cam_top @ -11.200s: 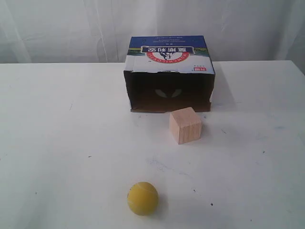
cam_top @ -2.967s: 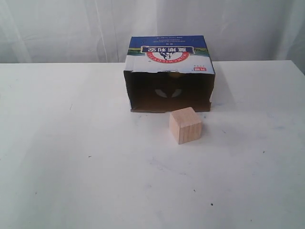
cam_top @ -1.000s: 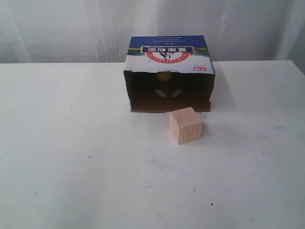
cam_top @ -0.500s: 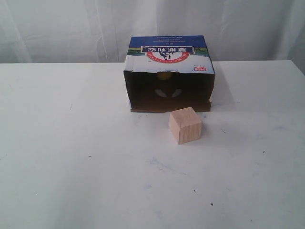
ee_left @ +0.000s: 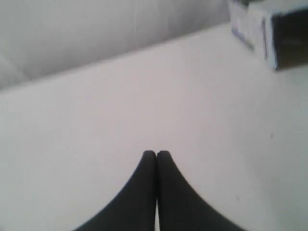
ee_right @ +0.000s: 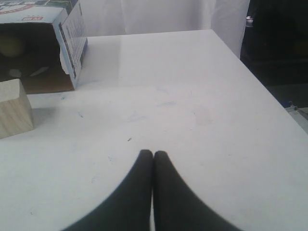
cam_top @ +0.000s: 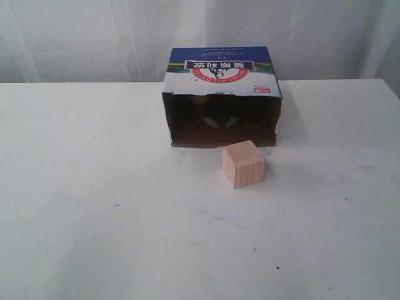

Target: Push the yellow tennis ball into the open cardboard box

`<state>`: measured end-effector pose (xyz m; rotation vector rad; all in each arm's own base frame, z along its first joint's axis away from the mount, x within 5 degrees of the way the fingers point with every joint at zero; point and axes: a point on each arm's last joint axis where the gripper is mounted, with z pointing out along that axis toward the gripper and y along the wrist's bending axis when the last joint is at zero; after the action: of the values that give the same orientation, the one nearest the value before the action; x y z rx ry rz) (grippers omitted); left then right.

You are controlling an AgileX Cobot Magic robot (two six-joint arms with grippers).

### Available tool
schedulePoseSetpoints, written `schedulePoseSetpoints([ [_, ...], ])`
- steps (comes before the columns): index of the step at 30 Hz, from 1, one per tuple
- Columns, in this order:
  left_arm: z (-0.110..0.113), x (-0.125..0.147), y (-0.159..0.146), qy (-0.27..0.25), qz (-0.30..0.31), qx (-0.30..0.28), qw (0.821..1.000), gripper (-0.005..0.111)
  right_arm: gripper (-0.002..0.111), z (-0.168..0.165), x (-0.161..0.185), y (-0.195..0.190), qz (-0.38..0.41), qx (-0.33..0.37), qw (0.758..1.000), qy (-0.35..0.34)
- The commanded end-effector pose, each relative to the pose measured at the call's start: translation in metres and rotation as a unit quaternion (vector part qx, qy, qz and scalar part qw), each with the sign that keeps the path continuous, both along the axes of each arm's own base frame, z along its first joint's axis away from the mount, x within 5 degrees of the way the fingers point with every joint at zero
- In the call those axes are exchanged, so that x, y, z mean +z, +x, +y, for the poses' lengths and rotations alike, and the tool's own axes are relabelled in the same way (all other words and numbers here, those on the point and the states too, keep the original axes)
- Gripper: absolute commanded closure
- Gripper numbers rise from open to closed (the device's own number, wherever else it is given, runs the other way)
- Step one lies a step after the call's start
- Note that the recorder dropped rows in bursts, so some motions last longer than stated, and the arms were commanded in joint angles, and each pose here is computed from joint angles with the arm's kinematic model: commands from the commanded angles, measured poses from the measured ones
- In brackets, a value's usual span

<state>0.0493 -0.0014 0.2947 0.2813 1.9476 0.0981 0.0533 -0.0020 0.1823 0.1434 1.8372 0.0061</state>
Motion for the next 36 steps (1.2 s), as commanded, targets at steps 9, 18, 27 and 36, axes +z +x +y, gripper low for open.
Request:
schedulePoseSetpoints([
  [9,0.005,-0.111,0.009,-0.12,0.016,0.099,0.988,0.107,0.108,-0.001,0.0,0.0,-0.006,-0.005,1.0,-0.006],
  [18,0.007,-0.133,0.0,-0.074,0.013,0.088,0.993,0.107,0.108,-0.001,0.0,0.0,-0.006,-0.005,1.0,-0.006],
  [27,0.002,-0.117,0.006,-0.11,-0.074,0.061,0.989,0.107,0.108,-0.001,0.0,0.0,-0.006,-0.005,1.0,-0.006],
  [36,-0.002,-0.119,0.005,-0.103,-0.065,0.036,0.992,0.107,0.108,-0.001,0.0,0.0,-0.006,-0.005,1.0,-0.006],
])
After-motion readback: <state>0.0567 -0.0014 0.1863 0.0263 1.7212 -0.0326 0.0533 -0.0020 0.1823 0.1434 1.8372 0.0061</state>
